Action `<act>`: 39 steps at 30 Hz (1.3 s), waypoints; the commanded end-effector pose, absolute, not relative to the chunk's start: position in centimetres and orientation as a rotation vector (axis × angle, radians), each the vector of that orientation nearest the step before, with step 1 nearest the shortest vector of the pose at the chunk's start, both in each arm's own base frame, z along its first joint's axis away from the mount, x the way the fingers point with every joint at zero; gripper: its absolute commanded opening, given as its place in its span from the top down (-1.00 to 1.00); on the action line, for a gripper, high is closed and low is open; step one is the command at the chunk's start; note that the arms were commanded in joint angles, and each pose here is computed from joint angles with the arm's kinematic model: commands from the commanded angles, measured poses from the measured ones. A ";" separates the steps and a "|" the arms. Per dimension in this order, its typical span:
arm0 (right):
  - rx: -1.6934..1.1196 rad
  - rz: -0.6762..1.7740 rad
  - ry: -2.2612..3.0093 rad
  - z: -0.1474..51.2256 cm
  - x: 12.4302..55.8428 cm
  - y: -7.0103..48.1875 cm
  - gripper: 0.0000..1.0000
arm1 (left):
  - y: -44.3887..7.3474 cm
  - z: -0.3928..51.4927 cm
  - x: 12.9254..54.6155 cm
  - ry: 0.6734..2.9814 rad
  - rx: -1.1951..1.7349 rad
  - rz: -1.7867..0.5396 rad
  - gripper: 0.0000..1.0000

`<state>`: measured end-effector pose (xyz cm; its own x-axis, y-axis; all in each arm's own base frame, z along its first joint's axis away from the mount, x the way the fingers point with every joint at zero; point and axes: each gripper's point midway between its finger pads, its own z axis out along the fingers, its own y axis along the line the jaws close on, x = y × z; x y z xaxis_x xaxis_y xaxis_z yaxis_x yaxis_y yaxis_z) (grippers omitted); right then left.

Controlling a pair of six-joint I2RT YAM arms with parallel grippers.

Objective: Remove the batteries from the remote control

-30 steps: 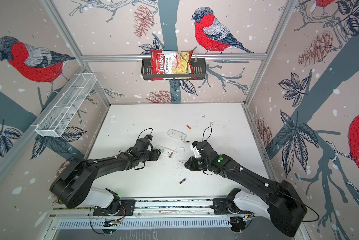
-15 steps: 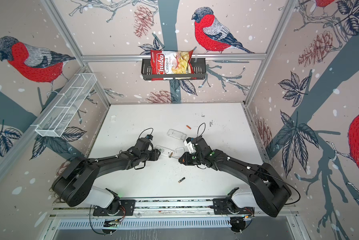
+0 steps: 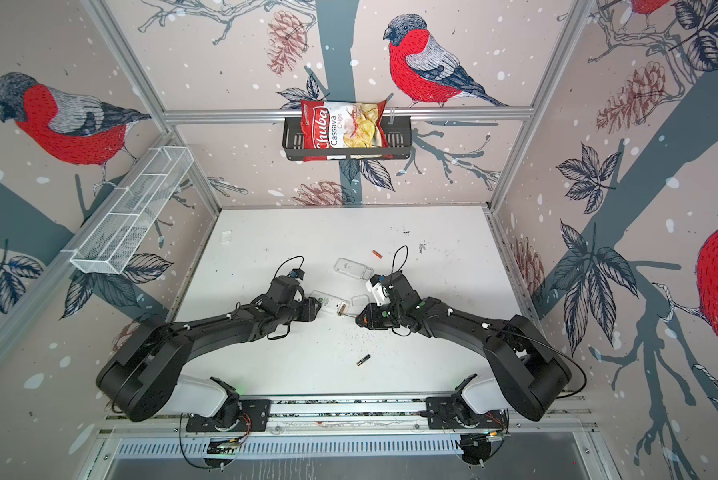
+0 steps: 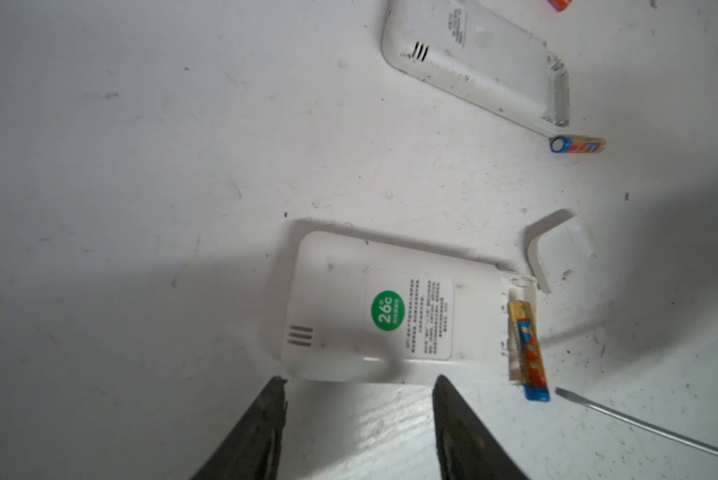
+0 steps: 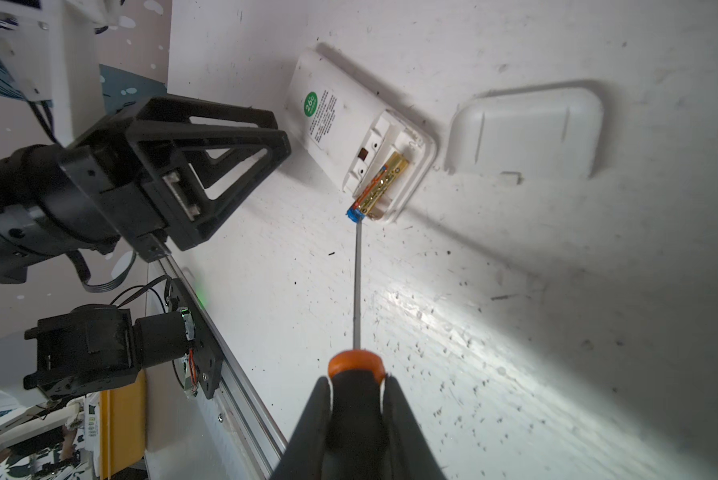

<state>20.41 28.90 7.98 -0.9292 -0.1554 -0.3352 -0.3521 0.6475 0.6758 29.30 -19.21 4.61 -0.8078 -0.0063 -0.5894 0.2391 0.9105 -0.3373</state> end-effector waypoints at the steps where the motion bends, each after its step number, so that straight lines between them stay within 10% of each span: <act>1: -0.438 1.174 2.582 8.6 20.8 29.2 1.00 | -19.3 5.7 29.5 2.434 0.166 -0.549 -0.19; 39: -0.425 1.239 2.582 6.8 22.2 29.8 1.00 | -19.8 2.9 30.5 2.498 0.208 -0.489 -0.22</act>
